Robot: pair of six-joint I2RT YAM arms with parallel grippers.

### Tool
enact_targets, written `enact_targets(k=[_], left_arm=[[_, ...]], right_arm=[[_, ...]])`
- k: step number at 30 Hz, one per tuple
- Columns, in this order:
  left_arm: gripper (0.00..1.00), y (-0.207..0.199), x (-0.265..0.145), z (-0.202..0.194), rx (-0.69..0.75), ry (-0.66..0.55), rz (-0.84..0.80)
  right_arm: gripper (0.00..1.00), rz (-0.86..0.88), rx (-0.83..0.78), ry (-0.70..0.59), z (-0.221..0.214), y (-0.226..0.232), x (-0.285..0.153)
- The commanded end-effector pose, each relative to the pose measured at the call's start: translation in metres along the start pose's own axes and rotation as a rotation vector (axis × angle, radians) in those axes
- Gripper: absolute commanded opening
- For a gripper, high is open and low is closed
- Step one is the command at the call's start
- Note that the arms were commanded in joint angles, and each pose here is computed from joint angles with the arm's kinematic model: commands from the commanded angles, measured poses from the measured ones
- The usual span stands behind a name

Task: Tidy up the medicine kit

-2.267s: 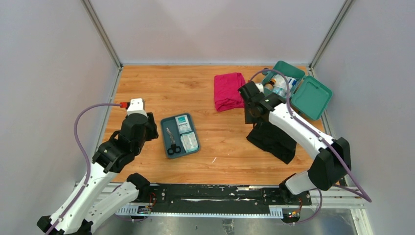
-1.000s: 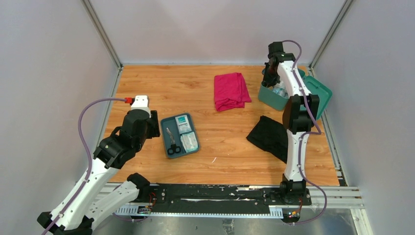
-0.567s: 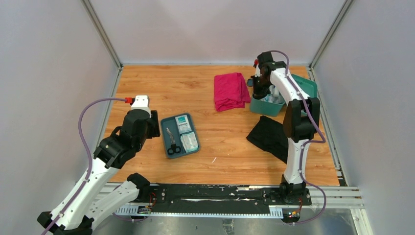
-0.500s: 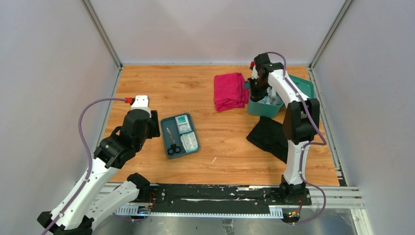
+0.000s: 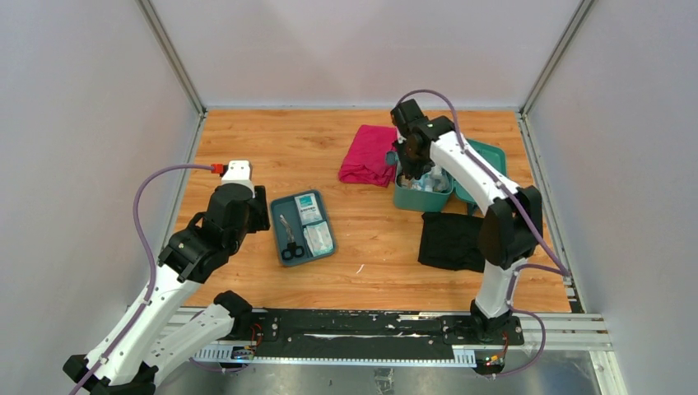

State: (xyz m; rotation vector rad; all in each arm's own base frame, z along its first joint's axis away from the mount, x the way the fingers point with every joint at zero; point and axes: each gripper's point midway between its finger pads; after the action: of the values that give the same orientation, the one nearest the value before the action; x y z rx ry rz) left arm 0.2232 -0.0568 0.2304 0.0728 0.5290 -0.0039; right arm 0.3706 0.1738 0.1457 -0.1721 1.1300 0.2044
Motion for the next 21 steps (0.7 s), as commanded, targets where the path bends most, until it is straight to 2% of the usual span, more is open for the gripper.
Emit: enact_targets(k=[1, 4, 7, 13, 18, 21], left_arm=[[0.58, 0.001, 0.002, -0.002, 0.009, 0.002, 0.007], [0.58, 0.002, 0.001, -0.001, 0.005, -0.004, 0.012], [0.58, 0.004, 0.0, 0.0, -0.002, -0.014, 0.015], [0.59, 0.011, -0.007, 0.004, -0.027, -0.051, 0.032], [0.58, 0.018, -0.012, 0.007, -0.045, -0.079, 0.052], [0.59, 0.021, -0.015, 0.009, -0.055, -0.094, 0.056]], right_arm=[[0.3, -0.255, 0.187, -0.221, 0.021, -0.053, -0.063], [0.36, -0.128, 0.254, -0.348, 0.031, -0.027, -0.086], [0.39, 0.049, 0.287, -0.428, 0.034, 0.024, -0.097], [0.42, 0.26, 0.244, -0.334, -0.004, 0.143, -0.077], [0.43, 0.351, 0.142, -0.21, -0.039, 0.233, -0.045], [0.47, 0.391, 0.106, -0.153, -0.05, 0.271, -0.03]])
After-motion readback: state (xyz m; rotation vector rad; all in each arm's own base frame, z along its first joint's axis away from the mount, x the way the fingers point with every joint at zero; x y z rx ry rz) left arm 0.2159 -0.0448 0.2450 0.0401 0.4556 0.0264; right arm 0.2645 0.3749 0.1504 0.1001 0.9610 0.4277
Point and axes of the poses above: each gripper's point midway between its finger pads, its own x axis out along the fingers, its own y axis along the line the jaws close on, z = x × y, and after that the axes turned 6 degrees about x, right-handed
